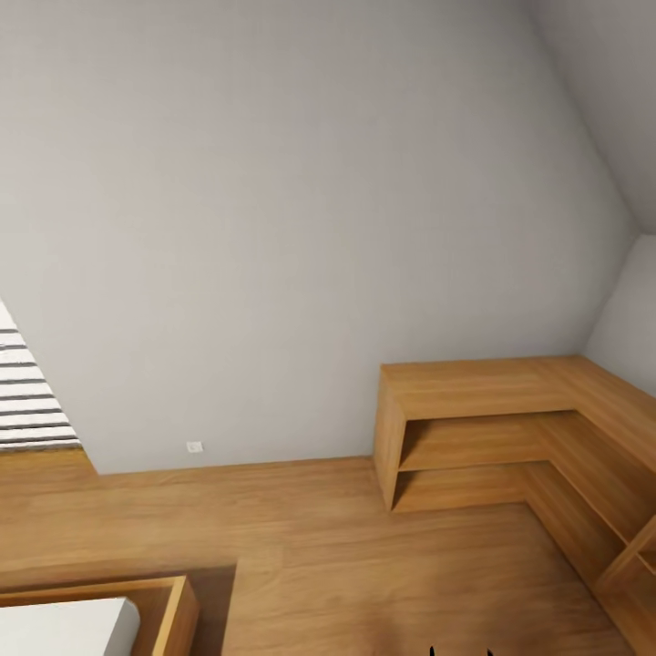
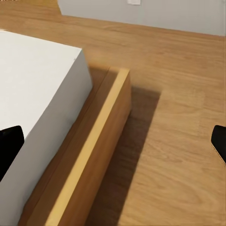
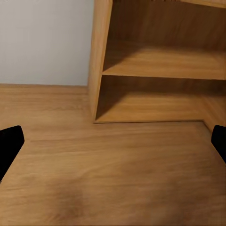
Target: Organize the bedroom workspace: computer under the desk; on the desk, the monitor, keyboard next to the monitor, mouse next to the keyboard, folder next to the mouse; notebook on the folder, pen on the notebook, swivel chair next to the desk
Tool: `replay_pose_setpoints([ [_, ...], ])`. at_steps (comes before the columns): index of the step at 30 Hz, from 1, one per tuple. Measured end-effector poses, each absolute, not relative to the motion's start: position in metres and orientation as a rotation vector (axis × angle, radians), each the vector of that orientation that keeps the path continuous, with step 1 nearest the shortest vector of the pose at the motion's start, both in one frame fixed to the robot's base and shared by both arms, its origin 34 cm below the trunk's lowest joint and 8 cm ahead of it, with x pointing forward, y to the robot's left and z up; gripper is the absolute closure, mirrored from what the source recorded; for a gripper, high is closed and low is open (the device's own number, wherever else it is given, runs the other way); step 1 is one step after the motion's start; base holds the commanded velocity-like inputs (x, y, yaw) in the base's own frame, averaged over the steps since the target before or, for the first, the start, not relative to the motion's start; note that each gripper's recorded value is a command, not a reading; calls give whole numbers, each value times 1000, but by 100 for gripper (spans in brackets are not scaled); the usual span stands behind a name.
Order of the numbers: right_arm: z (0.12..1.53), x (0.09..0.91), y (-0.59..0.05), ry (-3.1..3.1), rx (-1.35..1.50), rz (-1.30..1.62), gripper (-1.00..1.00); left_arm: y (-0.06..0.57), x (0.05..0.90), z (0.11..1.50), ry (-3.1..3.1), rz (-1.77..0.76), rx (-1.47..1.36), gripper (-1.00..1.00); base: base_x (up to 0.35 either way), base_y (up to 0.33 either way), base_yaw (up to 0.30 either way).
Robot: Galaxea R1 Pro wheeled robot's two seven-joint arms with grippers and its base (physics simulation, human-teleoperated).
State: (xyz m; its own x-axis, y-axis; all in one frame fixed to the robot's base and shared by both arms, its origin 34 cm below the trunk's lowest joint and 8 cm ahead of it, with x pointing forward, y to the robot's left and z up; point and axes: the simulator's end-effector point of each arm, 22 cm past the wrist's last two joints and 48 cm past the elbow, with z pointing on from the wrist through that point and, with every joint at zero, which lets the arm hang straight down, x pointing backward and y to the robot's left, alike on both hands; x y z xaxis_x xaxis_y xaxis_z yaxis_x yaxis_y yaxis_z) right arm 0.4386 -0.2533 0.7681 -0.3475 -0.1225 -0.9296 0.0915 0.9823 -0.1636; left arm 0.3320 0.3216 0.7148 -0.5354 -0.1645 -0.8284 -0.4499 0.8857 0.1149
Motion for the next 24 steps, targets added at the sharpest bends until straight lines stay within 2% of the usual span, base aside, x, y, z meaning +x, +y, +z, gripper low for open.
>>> replay_pose_setpoints([
  [6, 768, 439, -253, 1913, -22, -219, -100, 321, 332, 714, 2135, 394, -441, -100, 331, 0, -12],
  [12, 768, 439, -253, 1913, -22, -220, -100, 321, 330, 711, 2152, 395, -440, -100, 279, 0, -150],
  [24, 768, 439, -253, 1913, -26, -218, -100, 319, 328, 707, 2175, 392, -437, -100, 49, 0, -246],
])
